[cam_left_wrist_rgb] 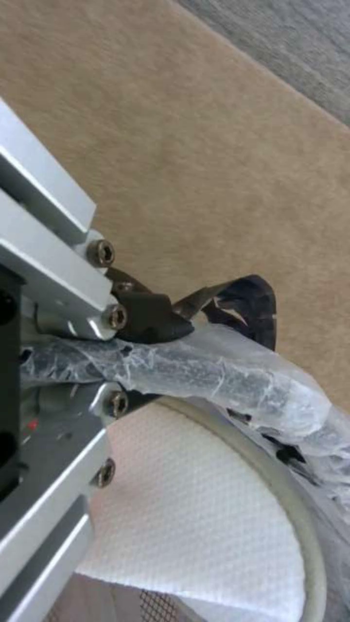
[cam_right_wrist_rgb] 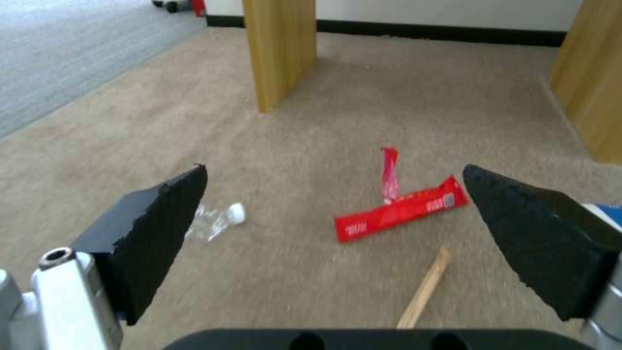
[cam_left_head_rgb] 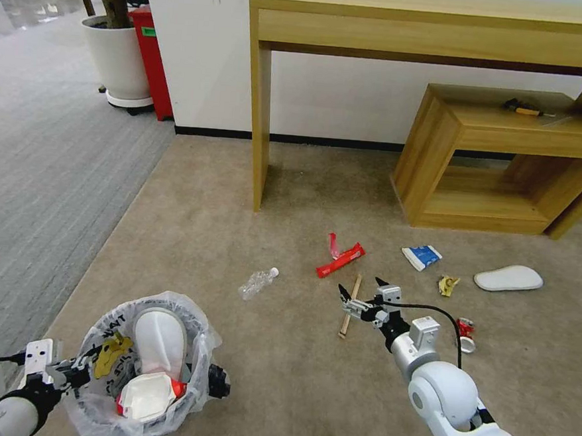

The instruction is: Pick up the trash bin and place the garbage on the floor into it.

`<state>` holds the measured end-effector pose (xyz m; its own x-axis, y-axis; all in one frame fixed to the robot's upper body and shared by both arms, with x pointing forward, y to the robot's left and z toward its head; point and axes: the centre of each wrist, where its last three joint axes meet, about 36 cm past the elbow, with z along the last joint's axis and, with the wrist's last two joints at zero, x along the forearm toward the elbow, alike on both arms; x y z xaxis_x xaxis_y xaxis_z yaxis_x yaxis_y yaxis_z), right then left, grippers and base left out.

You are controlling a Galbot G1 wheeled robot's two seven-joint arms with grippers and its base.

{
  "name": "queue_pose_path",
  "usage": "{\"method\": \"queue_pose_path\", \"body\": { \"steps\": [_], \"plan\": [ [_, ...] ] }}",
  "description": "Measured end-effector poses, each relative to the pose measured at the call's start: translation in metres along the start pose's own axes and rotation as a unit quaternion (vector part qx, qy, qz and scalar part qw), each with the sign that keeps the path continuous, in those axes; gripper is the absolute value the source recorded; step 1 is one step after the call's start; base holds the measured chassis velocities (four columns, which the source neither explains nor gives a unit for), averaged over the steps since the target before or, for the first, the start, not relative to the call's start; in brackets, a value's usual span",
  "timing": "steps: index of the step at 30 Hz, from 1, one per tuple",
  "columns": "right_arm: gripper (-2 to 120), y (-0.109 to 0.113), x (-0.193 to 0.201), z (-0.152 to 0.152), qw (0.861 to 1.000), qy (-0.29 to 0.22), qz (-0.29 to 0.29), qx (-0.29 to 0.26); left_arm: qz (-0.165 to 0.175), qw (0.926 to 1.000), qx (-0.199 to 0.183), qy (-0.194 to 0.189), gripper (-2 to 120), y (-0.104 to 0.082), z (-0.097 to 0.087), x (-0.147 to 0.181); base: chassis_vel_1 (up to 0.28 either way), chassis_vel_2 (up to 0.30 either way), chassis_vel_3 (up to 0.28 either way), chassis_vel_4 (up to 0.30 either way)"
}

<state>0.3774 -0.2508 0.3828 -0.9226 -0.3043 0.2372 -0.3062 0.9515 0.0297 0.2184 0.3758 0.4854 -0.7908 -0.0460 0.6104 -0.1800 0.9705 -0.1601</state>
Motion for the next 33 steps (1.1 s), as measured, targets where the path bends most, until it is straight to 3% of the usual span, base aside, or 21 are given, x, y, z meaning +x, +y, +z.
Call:
{"method": "queue_pose_path", "body": {
  "steps": [11, 15, 18, 24, 29, 33],
  "plan": [
    [100, 0.0, -0.006, 0.012, 1.0, 0.022, 0.012, -0.012, -0.004, 1.0, 0.002, 0.0, 1, 0.003, 0.001, 0.001, -0.216, 0.234, 0.222, -0.235],
    [100, -0.01, -0.019, 0.032, 0.996, 0.063, 0.044, -0.049, -0.009, 0.9999, 0.007, 0.001, 1, 0.013, 0.0, -0.004, -0.105, 0.106, 0.135, -0.111],
    [100, -0.03, -0.032, 0.069, 0.989, 0.109, 0.078, -0.067, -0.014, 0.9998, 0.017, 0.001, 1, 0.033, -0.004, -0.008, 0.0, 0.0, 0.0, 0.0],
    [100, -0.041, -0.043, 0.118, 0.977, 0.155, 0.112, -0.089, -0.029, 0.9994, 0.018, 0.004, 1, 0.057, -0.006, -0.007, 0.0, 0.0, 0.0, 0.0],
    [100, -0.032, -0.058, 0.145, 0.969, 0.182, 0.118, -0.117, -0.031, 0.9994, 0.017, 0.006, 1, 0.059, -0.006, -0.004, 0.0, 0.0, 0.0, 0.0],
    [93, -0.022, -0.07, 0.16, 0.962, 0.202, 0.124, -0.133, -0.028, 0.9995, 0.015, 0.003, 1, 0.051, -0.005, -0.005, 0.0, 0.0, 0.0, 0.0]
  ]
}}
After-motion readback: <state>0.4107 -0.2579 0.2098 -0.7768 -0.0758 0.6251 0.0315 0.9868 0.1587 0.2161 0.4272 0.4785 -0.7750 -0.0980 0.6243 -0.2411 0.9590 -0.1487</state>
